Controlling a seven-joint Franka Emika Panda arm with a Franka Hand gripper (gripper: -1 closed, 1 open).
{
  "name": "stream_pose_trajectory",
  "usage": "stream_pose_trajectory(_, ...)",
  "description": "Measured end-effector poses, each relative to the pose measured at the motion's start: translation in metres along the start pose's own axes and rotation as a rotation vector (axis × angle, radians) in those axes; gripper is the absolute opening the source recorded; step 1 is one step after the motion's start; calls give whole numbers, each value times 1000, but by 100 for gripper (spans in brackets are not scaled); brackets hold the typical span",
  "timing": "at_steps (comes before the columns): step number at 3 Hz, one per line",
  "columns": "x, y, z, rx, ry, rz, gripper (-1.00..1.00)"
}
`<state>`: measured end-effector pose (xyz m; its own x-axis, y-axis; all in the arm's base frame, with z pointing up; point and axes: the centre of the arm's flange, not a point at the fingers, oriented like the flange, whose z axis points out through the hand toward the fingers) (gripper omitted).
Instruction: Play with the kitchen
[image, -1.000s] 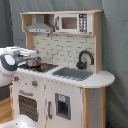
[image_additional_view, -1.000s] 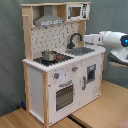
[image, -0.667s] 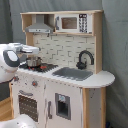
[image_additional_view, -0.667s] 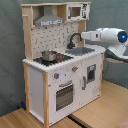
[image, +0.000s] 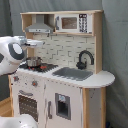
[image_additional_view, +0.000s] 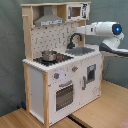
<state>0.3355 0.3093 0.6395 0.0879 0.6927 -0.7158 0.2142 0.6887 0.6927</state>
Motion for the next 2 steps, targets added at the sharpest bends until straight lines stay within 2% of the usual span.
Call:
stream_pose_trajectory(1,-11,12,19,4,27,-3,100)
stream_pose_trajectory(2,-22,16,35,-15,66,-15,100)
